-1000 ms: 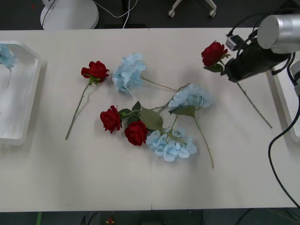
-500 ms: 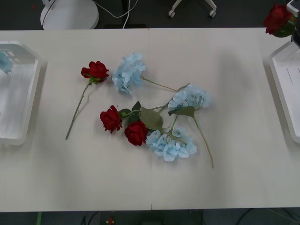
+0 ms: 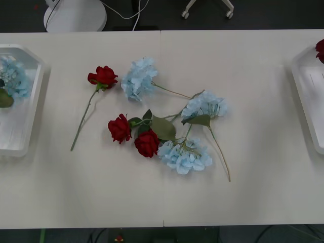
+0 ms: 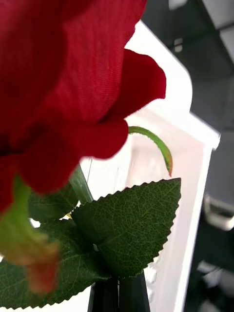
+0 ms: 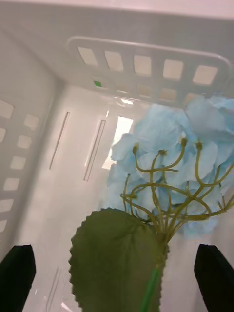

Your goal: Put the red flowers into the right box and the blue flowers into the left box

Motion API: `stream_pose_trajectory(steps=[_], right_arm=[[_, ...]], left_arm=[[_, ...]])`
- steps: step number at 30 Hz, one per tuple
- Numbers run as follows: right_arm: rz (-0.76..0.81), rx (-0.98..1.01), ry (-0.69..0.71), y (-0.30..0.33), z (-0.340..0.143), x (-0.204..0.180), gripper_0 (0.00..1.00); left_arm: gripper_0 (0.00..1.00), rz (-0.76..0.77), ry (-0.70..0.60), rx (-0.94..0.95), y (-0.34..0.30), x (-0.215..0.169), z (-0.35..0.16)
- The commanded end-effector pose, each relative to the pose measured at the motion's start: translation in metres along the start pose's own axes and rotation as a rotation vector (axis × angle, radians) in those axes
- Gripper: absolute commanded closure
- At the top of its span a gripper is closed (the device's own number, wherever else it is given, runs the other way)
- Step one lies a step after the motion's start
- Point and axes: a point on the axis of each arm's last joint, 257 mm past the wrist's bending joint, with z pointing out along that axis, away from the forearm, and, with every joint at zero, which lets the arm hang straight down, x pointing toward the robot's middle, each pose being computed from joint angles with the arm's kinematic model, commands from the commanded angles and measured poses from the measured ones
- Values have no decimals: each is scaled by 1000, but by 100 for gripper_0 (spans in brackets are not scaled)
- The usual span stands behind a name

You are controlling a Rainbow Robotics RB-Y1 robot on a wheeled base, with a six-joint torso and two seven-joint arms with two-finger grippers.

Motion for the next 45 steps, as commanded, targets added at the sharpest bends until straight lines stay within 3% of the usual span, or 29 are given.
stream_pose_trajectory(steps=[1, 7, 13, 14, 17, 22, 31, 37, 45], right_arm=[[108, 39, -3, -25, -3, -4, 100], [225, 20, 24, -1, 10, 27, 100], [275, 27, 17, 8, 18, 43, 100], [278, 27, 15, 8, 18, 42, 94], [283, 26, 22, 7, 18, 47, 62], [242, 36, 2, -2, 15, 38, 32], [194, -91, 0, 2, -26, -11, 24], [264, -477, -6, 92, -97, -62, 21], [91, -776, -79, 206, -183, -98, 7]], left_arm=[[0, 8, -46, 18, 7, -39, -41], [0, 53, -84, 217, -55, -45, -89], [0, 115, -75, 441, -139, -16, -115], [0, 122, -63, 474, -151, -9, -115], [0, 178, -30, 541, -187, 17, -111], [0, 291, 3, 546, -226, 51, -98], [0, 441, 22, 519, -276, 92, -84], [0, 453, 34, 526, -304, 108, -64], [0, 452, 43, 501, -326, 125, -22]])
